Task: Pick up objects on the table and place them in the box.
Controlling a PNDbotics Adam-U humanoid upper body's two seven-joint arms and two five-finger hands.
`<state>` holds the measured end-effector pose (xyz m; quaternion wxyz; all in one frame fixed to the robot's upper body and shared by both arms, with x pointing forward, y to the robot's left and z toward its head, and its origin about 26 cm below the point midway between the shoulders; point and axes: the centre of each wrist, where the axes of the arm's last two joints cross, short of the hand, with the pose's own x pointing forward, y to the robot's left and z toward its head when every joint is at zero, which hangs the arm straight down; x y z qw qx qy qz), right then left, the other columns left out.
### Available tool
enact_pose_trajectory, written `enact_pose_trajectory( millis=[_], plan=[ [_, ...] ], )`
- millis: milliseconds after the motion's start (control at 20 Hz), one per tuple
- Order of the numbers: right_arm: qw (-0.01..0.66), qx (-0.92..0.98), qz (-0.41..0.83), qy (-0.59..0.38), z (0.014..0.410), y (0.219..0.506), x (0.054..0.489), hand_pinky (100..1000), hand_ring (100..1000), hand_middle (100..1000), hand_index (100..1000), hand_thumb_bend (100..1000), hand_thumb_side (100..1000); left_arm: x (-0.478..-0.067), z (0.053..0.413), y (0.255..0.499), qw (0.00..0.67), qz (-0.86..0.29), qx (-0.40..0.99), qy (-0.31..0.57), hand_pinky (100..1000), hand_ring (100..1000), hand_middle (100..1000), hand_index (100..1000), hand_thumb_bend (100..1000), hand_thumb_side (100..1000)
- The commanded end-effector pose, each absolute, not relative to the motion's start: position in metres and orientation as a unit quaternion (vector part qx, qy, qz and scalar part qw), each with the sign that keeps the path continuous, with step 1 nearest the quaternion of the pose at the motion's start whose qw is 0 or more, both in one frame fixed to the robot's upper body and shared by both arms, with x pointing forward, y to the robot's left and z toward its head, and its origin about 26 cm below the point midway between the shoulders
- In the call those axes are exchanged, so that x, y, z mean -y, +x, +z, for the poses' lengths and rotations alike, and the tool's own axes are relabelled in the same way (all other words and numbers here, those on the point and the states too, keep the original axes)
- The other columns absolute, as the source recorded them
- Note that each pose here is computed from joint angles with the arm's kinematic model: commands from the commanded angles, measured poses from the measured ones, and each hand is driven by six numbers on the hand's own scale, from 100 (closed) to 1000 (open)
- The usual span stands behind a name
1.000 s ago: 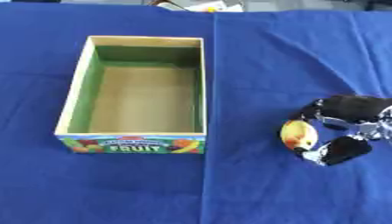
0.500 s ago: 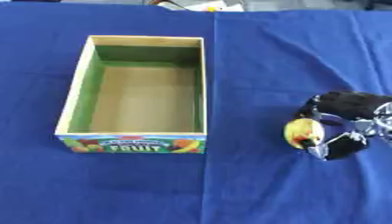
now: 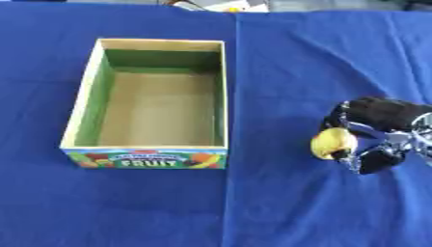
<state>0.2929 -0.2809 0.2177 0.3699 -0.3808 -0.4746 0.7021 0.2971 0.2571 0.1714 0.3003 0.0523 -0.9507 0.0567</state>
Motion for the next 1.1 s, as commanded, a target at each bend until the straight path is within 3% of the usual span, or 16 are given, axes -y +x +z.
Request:
enact_pose_trajectory(
  millis=[50, 600, 1100],
  plan=[
    [0.347, 0.496, 0.682, -0.411, 0.238, 0.290, 0.283, 640, 599, 464, 546, 100, 170, -0.257, 0.178, 0.295, 0.288, 0.049, 0.955, 0.051, 555, 832, 831, 720, 100, 988],
    [0.254, 0.581, 0.616, -0.467, 0.293, 0.295, 0.274, 621, 558, 434, 502, 100, 165, -0.257, 0.178, 0.295, 0.288, 0.046, 0.955, 0.048, 556, 832, 831, 720, 100, 986],
    [0.158, 0.660, 0.581, -0.449, 0.351, 0.295, 0.209, 607, 525, 410, 474, 100, 173, -0.256, 0.177, 0.295, 0.289, 0.042, 0.955, 0.039, 558, 832, 831, 722, 100, 986]
  ],
)
